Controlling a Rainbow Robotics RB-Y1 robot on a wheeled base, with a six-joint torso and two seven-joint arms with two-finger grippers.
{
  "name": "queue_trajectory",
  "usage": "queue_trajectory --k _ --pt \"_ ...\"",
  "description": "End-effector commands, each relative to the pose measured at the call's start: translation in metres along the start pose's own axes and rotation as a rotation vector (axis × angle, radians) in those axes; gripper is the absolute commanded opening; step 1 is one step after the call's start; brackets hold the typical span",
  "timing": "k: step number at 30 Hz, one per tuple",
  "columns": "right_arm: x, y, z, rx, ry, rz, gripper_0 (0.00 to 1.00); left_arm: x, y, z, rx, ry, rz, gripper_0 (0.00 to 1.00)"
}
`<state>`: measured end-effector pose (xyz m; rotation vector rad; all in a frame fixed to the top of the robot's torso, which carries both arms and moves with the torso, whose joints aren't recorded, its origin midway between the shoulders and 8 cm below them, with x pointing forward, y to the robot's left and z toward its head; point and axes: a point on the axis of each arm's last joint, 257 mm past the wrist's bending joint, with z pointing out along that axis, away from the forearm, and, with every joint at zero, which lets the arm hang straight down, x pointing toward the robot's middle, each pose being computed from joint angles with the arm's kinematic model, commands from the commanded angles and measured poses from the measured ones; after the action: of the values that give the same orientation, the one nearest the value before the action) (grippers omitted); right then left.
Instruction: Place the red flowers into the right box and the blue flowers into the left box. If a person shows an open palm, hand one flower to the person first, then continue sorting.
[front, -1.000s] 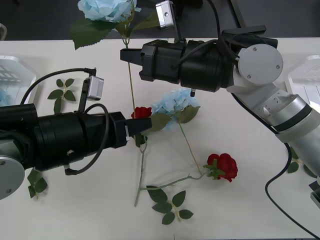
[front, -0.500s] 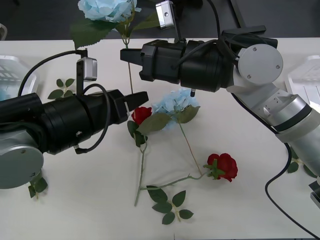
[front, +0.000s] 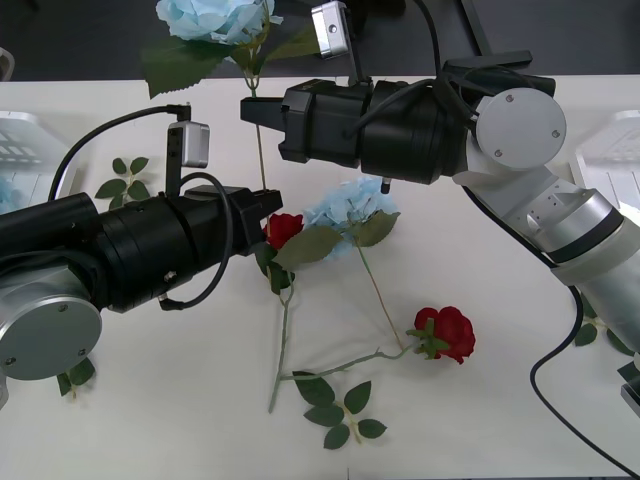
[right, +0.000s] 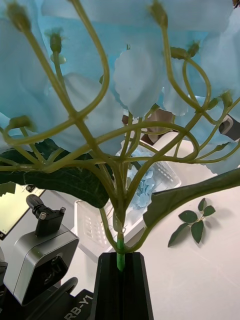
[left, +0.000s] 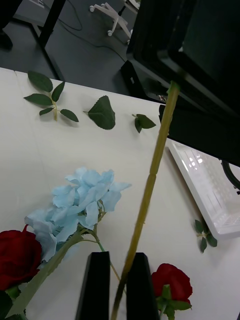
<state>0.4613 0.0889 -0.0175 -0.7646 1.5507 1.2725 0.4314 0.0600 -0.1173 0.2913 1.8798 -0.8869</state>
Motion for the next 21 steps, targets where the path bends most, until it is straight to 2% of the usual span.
queue_trajectory --k 1,11,12,13,15,17,21 --pt "-0.017 0.024 0.013 -0.053 -0.019 -0.033 0.00 -0.013 -0.007 0.000 0.011 -0.014 0.094 0.00" --pt "-0.017 0.025 0.013 -0.054 -0.019 -0.034 0.00 -0.019 0.007 -0.006 -0.022 -0.021 0.103 0.00" --pt "-0.017 0.024 0.014 -0.052 -0.019 -0.038 0.11 -0.021 0.012 -0.009 -0.034 -0.025 0.105 0.00" --pt "-0.016 0.023 0.013 -0.049 -0.017 -0.039 0.45 -0.024 0.017 -0.013 -0.045 -0.028 0.104 0.00" --pt "-0.018 0.022 0.013 -0.044 -0.023 -0.043 0.68 -0.026 0.026 -0.020 -0.063 -0.032 0.106 0.00" --pt "-0.019 0.020 0.013 -0.038 -0.025 -0.045 0.81 -0.029 0.037 -0.033 -0.092 -0.036 0.109 0.00" --pt "-0.020 0.020 0.013 -0.037 -0.028 -0.045 0.88 -0.033 0.055 -0.058 -0.145 -0.038 0.114 0.00"
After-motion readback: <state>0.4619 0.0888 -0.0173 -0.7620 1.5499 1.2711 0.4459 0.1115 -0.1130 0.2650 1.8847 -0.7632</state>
